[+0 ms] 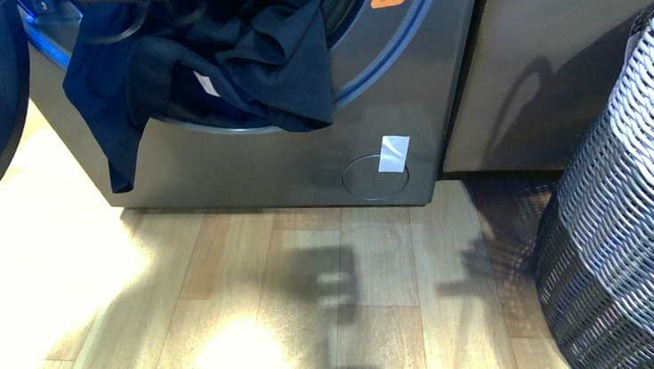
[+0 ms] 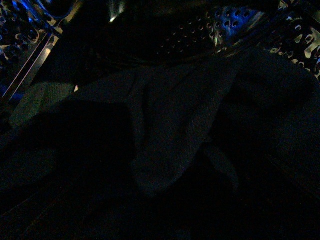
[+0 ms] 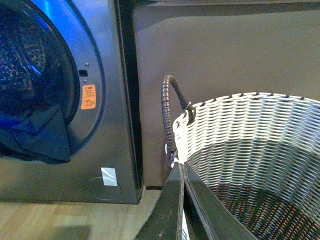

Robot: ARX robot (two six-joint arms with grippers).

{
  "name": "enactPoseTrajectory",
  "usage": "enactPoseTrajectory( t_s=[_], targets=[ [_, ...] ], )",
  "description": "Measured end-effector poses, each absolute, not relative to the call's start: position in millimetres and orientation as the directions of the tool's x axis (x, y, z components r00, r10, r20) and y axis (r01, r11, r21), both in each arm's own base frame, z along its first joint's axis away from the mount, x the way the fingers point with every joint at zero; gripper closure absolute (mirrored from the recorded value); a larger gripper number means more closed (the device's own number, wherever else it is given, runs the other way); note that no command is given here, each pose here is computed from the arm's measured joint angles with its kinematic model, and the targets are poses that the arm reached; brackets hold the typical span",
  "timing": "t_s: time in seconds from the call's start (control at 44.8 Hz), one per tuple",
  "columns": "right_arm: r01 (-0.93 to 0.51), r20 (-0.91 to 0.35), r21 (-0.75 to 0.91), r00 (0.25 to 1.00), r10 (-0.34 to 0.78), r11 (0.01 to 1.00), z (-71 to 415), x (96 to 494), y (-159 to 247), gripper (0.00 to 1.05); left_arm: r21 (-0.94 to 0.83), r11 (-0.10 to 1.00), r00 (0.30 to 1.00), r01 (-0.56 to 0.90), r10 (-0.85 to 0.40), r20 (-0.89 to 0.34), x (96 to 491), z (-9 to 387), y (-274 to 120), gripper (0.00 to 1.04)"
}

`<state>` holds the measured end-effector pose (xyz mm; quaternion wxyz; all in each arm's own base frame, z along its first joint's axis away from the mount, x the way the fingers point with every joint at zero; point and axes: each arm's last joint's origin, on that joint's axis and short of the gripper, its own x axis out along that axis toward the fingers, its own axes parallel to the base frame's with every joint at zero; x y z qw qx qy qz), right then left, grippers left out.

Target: Put clothes into washing machine

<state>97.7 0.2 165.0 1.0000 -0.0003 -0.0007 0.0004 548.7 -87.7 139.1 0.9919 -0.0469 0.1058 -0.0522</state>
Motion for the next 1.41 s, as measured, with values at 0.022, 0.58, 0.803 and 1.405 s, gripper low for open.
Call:
enactPoseTrajectory(
  t_s=[0.022, 0.58, 0.803, 1.405],
  targets=[
    [-0.001, 0.001, -0.001, 1.000, 0.001, 1.000, 165, 98, 0, 1.02, -0.104, 0.990, 0.972, 0.093, -0.113, -0.206, 545, 139, -87, 0.06],
    [-0.001, 0.001, -0.001, 1.000, 0.001, 1.000, 165, 98, 0, 1.02, -0.090, 0.984, 0.978, 0.151, -0.162, -0.128, 465, 211, -71, 0.06],
    [-0.001, 0.001, -0.001, 1.000, 0.001, 1.000, 165, 98, 0, 0.83, -0.041, 0.974, 0.969, 0.224, -0.227, -0.092, 410, 248, -64, 0.06],
    [-0.001, 0.001, -0.001, 1.000, 0.001, 1.000, 165, 98, 0, 0.07, 0.024, 0.963, 0.962, 0.268, -0.269, 0.051, 256, 286, -26, 0.06]
  ],
)
